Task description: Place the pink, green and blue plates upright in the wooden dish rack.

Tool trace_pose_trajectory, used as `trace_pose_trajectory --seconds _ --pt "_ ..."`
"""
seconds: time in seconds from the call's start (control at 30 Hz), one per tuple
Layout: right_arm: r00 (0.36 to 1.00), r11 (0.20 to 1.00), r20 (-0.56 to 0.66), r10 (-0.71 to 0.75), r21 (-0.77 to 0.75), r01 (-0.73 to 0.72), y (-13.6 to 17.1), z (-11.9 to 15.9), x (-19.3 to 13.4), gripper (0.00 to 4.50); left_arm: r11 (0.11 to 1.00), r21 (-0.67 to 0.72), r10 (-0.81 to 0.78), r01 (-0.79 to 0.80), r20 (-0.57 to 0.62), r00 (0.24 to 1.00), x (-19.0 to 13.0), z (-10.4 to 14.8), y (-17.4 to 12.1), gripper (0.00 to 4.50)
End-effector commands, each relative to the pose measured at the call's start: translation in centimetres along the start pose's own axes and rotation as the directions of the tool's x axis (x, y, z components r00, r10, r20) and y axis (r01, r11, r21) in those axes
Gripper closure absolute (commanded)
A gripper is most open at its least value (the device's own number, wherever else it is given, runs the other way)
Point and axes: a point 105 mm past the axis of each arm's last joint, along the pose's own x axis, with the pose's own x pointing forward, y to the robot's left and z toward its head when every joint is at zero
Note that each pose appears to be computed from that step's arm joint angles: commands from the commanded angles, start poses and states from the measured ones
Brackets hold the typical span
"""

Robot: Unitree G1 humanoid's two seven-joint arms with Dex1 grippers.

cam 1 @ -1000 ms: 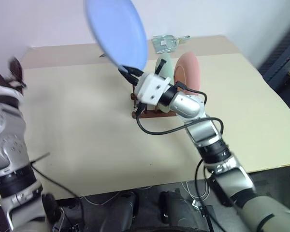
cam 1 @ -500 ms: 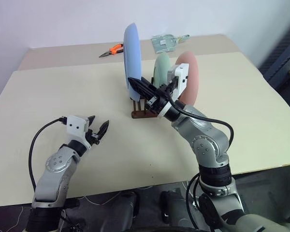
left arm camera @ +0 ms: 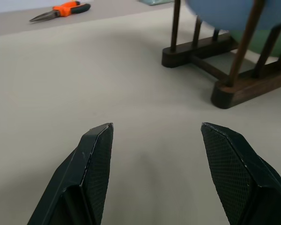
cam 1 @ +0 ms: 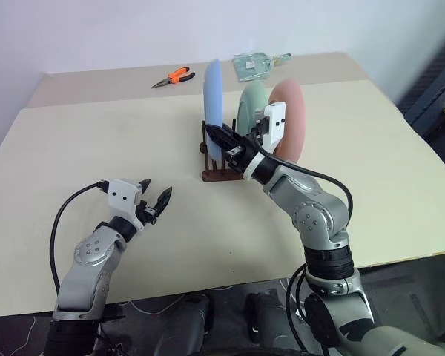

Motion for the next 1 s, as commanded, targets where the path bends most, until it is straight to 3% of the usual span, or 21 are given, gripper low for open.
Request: trace_pose_trajectory --seconds 0.03,0.17,0.27,0.4,0.5,0.63,0.77,0.9,1.0 --pt "0.998 0.998 0.062 0.026 -0.056 -0.023 0.8 2.1 0.7 2.59 1.0 0.023 -0.016 0.015 0.038 0.999 -0.1 1.0 -0.5 1.35" --pt "0.997 0.982 0.059 0.041 -0.188 -0.029 1.1 2.7 0.9 0.56 1.0 0.024 -0.02 0.019 0.034 0.999 -0.2 0.9 -0.6 1.35" --pt "0.997 0.968 0.063 0.052 -0.247 -0.035 1.3 3.0 1.1 0.56 1.0 0.023 -0.022 0.021 0.031 0.999 -0.2 0.8 -0.8 1.35" --pt "0.994 0.884 0.074 0.075 -0.466 -0.032 1.8 4.2 1.1 0.56 0.999 0.022 -0.025 0.024 0.03 0.999 -0.3 0.8 -0.9 1.35" --pt "0.985 0.789 0.145 0.097 -0.614 0.013 2.1 6.8 0.8 0.56 0.999 0.021 -0.027 0.026 0.031 0.999 -0.3 0.8 -1.0 1.35" --pt "0.974 0.724 0.204 0.101 -0.686 0.069 0.9 9.7 -0.9 0.56 0.999 0.031 -0.044 0.043 0.032 0.999 -0.2 0.9 -1.3 1.35" --pt "0.972 0.678 0.226 0.069 -0.725 0.121 -1.1 12.4 -4.3 2.43 0.995 0.041 -0.087 0.086 0.029 0.996 -0.1 1.0 -1.9 1.35" --pt "0.934 0.607 0.32 -0.159 -0.715 0.348 -6.4 15.5 -9.0 4.45 0.996 0.045 -0.074 0.073 0.019 0.997 0.3 0.5 -1.4 1.35" --pt "0.877 0.533 0.313 -0.366 -0.702 0.473 -11.0 15.0 -12.8 4.45 0.996 0.066 0.057 -0.057 0.013 0.998 0.6 0.0 1.2 1.35"
